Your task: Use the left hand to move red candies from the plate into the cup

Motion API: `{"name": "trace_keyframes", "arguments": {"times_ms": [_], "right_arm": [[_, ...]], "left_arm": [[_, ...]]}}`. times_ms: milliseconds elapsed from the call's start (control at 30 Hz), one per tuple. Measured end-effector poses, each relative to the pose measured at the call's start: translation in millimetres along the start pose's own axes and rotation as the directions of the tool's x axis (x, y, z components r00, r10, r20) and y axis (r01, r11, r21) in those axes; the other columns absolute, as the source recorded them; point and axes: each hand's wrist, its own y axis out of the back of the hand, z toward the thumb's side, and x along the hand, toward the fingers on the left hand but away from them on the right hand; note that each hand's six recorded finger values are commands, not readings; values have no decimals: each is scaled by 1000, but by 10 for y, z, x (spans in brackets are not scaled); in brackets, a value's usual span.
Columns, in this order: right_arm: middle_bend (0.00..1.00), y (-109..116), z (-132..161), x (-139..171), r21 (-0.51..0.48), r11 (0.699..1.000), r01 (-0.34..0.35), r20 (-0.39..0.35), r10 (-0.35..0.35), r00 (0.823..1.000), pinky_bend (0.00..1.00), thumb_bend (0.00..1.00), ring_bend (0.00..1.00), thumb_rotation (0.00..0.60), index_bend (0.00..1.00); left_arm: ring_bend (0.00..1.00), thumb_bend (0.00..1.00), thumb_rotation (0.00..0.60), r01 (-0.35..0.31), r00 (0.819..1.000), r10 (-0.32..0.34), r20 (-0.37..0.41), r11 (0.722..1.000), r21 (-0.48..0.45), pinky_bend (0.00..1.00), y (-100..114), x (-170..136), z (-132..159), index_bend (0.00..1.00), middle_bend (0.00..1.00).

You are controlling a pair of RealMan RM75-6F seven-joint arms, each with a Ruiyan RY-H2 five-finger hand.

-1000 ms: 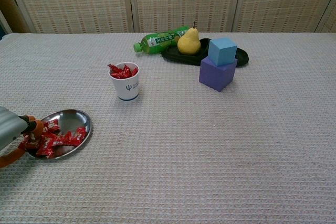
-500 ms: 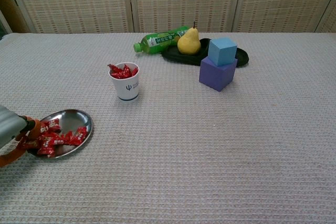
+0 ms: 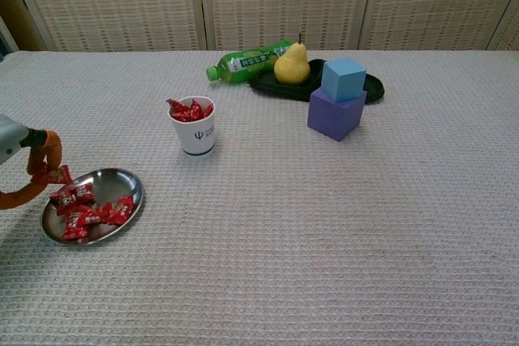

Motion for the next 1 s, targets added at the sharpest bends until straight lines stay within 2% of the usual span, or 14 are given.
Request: {"name": "trace_keyframes", "arguments": {"times_ms": [167, 333, 500, 733, 1000], "right_arm": [[0, -14, -13, -30, 0, 1000, -5, 11, 5, 1000, 0, 0, 0, 600, 0], [0, -14, -45, -60, 0, 1000, -4, 29, 4, 1000, 0, 0, 0, 600, 0], [0, -12, -79, -89, -1, 1000, -2, 49, 2, 999, 0, 0, 0, 600, 0], [0, 16, -131, -116, -11, 1000, 6, 69, -5, 998, 0, 0, 0, 600, 0], [0, 17, -160, -138, -14, 1000, 2, 78, -1, 997, 0, 0, 0, 600, 0]], "left_arm": [[825, 379, 600, -38, 999, 39, 17, 997, -63, 1000, 233, 295, 77, 482, 550], [826, 381, 600, -4, 998, 13, 58, 988, -156, 1000, 383, 637, 249, 485, 561], [826, 381, 600, -5, 995, 23, 101, 983, -183, 1000, 542, 980, 453, 478, 556], [826, 380, 600, -29, 994, 47, 102, 985, -171, 1000, 598, 1324, 587, 478, 554], [826, 379, 600, -11, 994, 27, 106, 988, -155, 1000, 510, 1577, 743, 478, 549]]}}
